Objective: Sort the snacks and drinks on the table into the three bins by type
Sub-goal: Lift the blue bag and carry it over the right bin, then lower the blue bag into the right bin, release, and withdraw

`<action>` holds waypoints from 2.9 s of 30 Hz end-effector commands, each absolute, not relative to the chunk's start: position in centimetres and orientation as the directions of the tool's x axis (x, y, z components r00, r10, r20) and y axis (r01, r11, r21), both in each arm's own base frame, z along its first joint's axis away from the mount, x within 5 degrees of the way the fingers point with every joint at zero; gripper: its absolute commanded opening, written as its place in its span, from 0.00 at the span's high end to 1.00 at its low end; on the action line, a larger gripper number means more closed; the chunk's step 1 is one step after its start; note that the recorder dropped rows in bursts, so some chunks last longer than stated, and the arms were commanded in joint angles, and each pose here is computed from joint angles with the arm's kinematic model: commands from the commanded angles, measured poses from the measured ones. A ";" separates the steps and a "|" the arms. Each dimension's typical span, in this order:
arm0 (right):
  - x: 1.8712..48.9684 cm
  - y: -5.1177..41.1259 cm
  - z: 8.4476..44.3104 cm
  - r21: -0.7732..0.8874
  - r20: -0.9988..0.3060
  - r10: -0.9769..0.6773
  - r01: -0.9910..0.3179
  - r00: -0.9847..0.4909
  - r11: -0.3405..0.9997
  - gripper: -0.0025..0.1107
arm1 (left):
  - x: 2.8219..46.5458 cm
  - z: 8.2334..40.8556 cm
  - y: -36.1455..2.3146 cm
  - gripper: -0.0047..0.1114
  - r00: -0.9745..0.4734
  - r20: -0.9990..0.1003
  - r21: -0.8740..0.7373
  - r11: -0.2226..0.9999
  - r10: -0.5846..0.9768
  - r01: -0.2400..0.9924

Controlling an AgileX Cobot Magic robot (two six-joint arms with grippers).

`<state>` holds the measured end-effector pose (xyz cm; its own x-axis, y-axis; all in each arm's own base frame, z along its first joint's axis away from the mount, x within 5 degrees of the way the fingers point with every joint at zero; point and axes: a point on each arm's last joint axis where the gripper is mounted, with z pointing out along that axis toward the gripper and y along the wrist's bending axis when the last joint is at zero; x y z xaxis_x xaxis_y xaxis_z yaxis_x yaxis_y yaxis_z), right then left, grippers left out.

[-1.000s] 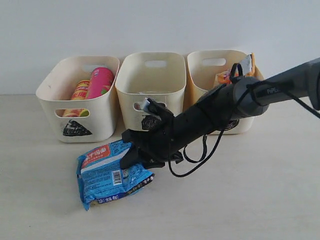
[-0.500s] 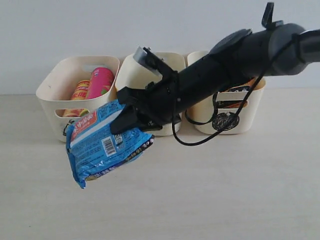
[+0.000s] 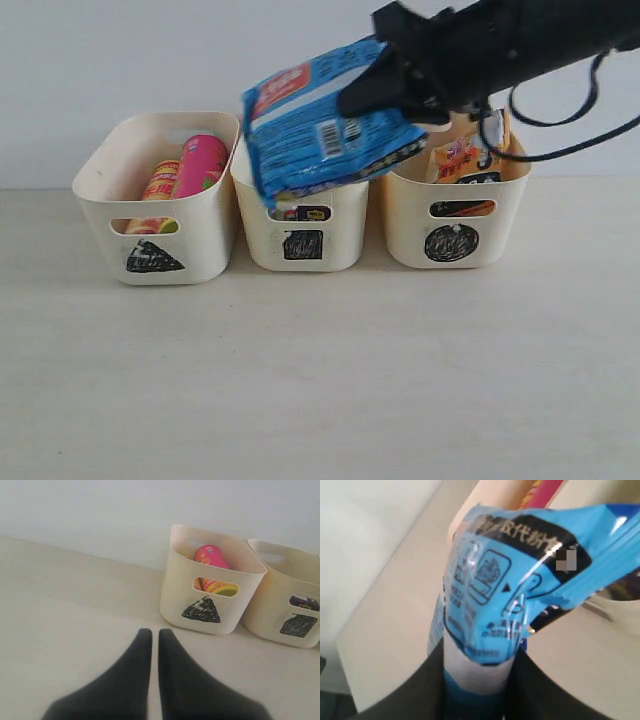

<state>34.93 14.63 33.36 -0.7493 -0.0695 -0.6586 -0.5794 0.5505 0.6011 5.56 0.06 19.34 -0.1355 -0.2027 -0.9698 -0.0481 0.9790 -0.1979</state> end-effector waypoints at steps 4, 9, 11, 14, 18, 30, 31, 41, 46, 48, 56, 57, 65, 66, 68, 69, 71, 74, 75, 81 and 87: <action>37.1 7.0 34.6 0.584 -0.692 0.135 -0.440 -0.709 0.682 0.98 | 5.5 19.2 0.1 0.92 -0.139 -0.970 -0.195 0.980 -0.200 -0.049; 38.7 3.5 34.6 0.544 -0.738 0.263 -0.318 -0.621 0.777 0.98 | 5.5 19.2 0.1 0.92 -0.139 -0.970 -0.195 0.980 -0.200 -0.049; 39.2 2.7 34.7 0.511 -0.767 0.286 -0.276 -0.575 0.814 0.98 | 5.5 19.2 0.1 0.92 -0.139 -0.970 -0.195 0.980 -0.200 -0.049; 39.8 1.9 35.0 0.472 -0.805 0.315 -0.220 -0.502 0.854 0.98 | 5.5 19.2 0.1 0.92 -0.139 -0.970 -0.195 0.980 -0.200 -0.049; 40.7 1.3 34.2 0.453 -0.817 0.334 -0.165 -0.469 0.876 0.98 | 5.5 19.2 0.1 0.92 -0.139 -0.970 -0.195 0.980 -0.200 -0.049; 44.0 1.2 26.8 0.538 -0.694 0.396 -0.067 -0.602 0.841 0.98 | 5.5 19.2 0.1 0.92 -0.142 -0.969 -0.195 0.980 -0.200 -0.050; 44.2 1.6 26.2 0.538 -0.686 0.388 -0.071 -0.615 0.840 0.98 | 5.5 19.2 0.1 0.92 -0.142 -0.969 -0.195 0.980 -0.200 -0.050; 45.4 5.6 24.6 0.449 -0.741 0.271 -0.152 -0.614 0.881 0.98 | 5.5 19.2 0.1 0.92 -0.142 -0.969 -0.195 0.980 -0.200 -0.050; 45.5 6.4 24.6 0.415 -0.767 0.252 -0.156 -0.590 0.896 0.87 | 5.5 19.2 0.1 0.92 -0.142 -0.969 -0.195 0.980 -0.200 -0.050; 45.5 6.4 24.6 0.415 -0.767 0.252 -0.156 -0.590 0.896 0.73 | 5.5 19.2 0.1 0.92 -0.142 -0.969 -0.195 0.980 -0.200 -0.050; 45.5 6.1 25.2 0.399 -0.784 0.252 -0.149 -0.568 0.905 0.33 | 5.5 19.2 0.1 0.92 -0.142 -0.969 -0.195 0.980 -0.200 -0.050; 45.4 6.1 25.3 0.392 -0.787 0.245 -0.152 -0.567 0.907 0.35 | 5.5 19.2 0.1 0.92 -0.142 -0.969 -0.195 0.980 -0.200 -0.050; 44.1 5.8 28.3 0.210 -0.862 0.060 -0.246 -0.504 0.946 0.69 | 5.5 19.2 0.1 0.92 -0.142 -0.969 -0.195 0.980 -0.200 -0.050; 43.9 5.8 28.6 0.179 -0.865 0.023 -0.266 -0.501 0.947 0.76 | 5.5 19.2 0.1 0.92 -0.142 -0.969 -0.195 0.980 -0.200 -0.050; 43.3 5.9 28.9 0.119 -0.858 -0.064 -0.319 -0.510 0.940 0.96 | 5.5 19.2 0.1 0.92 -0.142 -0.969 -0.195 0.980 -0.200 -0.050; 43.1 5.8 28.9 0.104 -0.847 -0.093 -0.336 -0.524 0.936 0.97 | 5.5 19.2 0.1 0.92 -0.142 -0.969 -0.195 0.980 -0.200 -0.050; 42.7 5.3 28.8 0.100 -0.820 -0.120 -0.348 -0.560 0.932 0.97 | 5.5 19.2 0.1 0.92 -0.142 -0.969 -0.195 0.980 -0.200 -0.050; 42.0 3.6 28.4 0.102 -0.756 -0.133 -0.316 -0.640 0.943 0.98 | 5.5 19.2 0.1 0.92 -0.142 -0.969 -0.195 0.980 -0.200 -0.050; 41.9 3.1 28.2 0.111 -0.733 -0.123 -0.295 -0.669 0.949 0.98 | 5.5 19.2 0.1 0.92 -0.142 -0.969 -0.195 0.980 -0.200 -0.050; 39.7 -2.3 29.4 0.009 -0.621 0.040 0.044 -0.783 0.999 0.98 | 5.5 19.2 0.1 0.92 -0.142 -0.969 -0.195 0.980 -0.200 -0.050; 37.2 -3.9 34.3 -0.030 -0.836 0.098 0.223 -0.540 0.974 0.98 | 5.5 19.2 0.1 0.92 -0.142 -0.969 -0.195 0.980 -0.200 -0.050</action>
